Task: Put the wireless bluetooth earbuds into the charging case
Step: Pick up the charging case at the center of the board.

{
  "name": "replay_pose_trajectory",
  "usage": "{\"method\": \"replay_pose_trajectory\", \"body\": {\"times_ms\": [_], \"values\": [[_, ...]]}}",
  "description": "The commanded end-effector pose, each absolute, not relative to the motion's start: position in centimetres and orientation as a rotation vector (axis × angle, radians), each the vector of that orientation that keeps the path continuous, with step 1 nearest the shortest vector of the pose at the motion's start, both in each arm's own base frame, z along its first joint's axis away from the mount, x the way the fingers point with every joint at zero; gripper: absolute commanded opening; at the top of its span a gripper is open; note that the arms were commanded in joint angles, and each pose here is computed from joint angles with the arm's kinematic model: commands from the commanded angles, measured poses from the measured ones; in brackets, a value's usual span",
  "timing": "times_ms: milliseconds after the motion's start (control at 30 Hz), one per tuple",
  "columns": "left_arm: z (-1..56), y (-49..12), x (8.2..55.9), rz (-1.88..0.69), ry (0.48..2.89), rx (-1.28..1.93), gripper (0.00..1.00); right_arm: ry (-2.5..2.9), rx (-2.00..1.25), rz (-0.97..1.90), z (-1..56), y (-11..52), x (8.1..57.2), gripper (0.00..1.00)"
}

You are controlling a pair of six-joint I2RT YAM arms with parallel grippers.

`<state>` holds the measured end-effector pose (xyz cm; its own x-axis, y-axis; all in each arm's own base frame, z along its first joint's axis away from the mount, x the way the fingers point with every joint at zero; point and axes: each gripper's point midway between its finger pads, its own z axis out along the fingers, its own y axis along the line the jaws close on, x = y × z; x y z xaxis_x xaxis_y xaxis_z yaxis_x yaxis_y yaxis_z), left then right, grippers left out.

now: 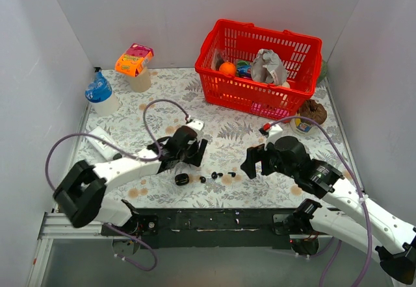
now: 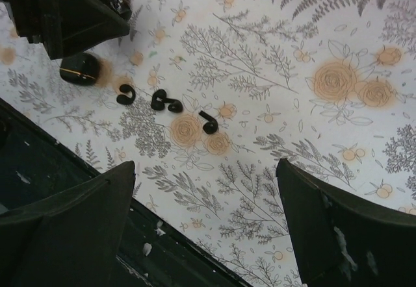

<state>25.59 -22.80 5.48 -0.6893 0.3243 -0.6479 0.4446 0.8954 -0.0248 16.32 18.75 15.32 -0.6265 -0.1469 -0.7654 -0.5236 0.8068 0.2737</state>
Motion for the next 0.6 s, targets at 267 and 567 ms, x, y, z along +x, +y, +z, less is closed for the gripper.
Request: {"method": "replay_pose_trajectory", "body": {"times_ms": [267,567], "values": [[22.7,-25.7,18.3,-1.073,1.344,0.492,0.00,1.770,-0.573,1.029,28.0,24.2,15.7,0.97],[23.1,-26.7,15.9,-1.129,1.255,0.656,0.00,2.080,-0.666,0.912,26.8,27.0,16.5,0.92]]}}
